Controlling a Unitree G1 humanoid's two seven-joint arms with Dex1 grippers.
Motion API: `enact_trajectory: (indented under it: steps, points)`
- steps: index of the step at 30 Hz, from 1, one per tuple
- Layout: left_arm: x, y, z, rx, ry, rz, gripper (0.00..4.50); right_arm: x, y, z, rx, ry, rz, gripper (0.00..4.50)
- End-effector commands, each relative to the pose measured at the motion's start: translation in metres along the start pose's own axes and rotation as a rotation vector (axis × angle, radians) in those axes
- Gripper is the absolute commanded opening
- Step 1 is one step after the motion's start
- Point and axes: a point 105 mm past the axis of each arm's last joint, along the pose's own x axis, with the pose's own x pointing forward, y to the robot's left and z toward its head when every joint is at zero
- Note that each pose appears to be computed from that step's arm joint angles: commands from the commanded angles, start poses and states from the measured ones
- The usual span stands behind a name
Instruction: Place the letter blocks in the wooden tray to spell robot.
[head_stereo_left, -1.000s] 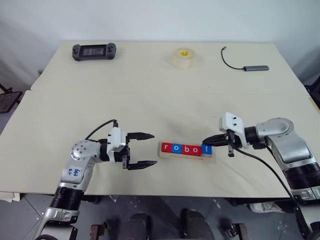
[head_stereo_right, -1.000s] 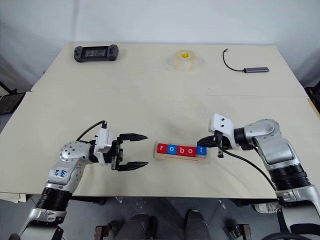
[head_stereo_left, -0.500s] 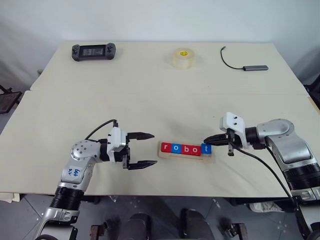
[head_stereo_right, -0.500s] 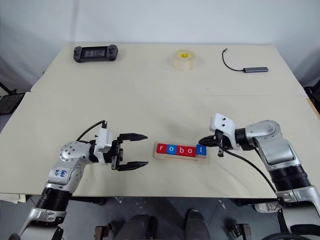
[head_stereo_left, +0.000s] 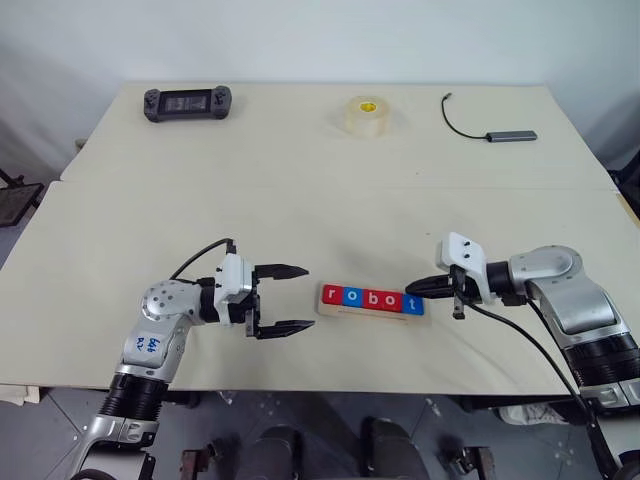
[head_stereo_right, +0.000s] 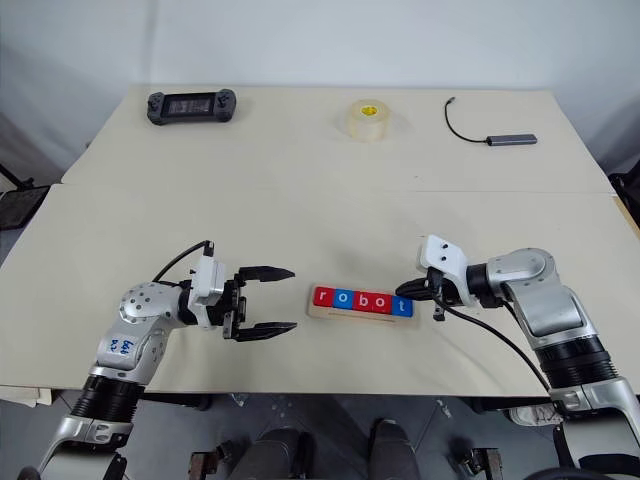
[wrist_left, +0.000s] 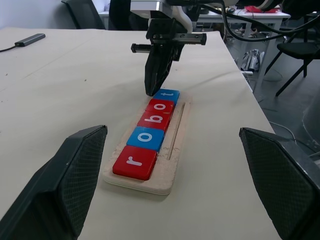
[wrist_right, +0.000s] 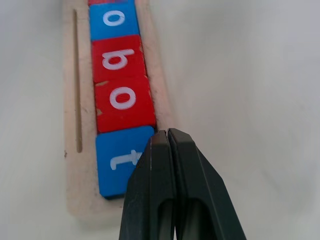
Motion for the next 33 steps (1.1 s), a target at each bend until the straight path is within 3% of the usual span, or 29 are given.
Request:
enact_trajectory:
  steps: [1, 3, 6, 8, 12, 17, 21, 33]
  points:
    - [0.001, 0.001, 0.008, 0.028, -0.011, -0.006, 4.5, -0.013, -0.006, 0.016, -0.045, -0.083, -0.064, 0.05]
    - [-0.001, 0.002, 0.008, 0.03, -0.007, -0.001, 4.5, -0.028, -0.01, 0.025, -0.065, -0.158, -0.118, 0.05]
    - [-0.008, 0.003, 0.007, 0.03, 0.008, 0.005, 4.5, -0.05, -0.004, 0.022, -0.041, -0.225, -0.149, 0.58]
    - [-0.014, 0.004, 0.005, 0.03, 0.025, 0.018, 4.5, -0.064, 0.008, 0.012, -0.076, -0.238, -0.174, 1.24]
    - [-0.027, 0.006, 0.004, 0.026, 0.058, 0.052, 4.5, -0.086, 0.028, 0.006, -0.158, -0.397, -0.254, 2.66]
    - [-0.04, 0.019, 0.006, 0.112, 0.094, 0.143, 4.5, -0.091, 0.048, -0.016, -0.128, -0.406, -0.222, 4.32]
    - [-0.049, 0.025, 0.012, 0.038, 0.063, 0.179, 4.5, -0.103, 0.058, -0.028, -0.073, -0.398, -0.239, 4.45]
    - [-0.047, 0.024, 0.001, 0.051, 0.117, 0.203, 4.5, -0.108, 0.055, -0.039, -0.048, -0.38, -0.305, 4.45]
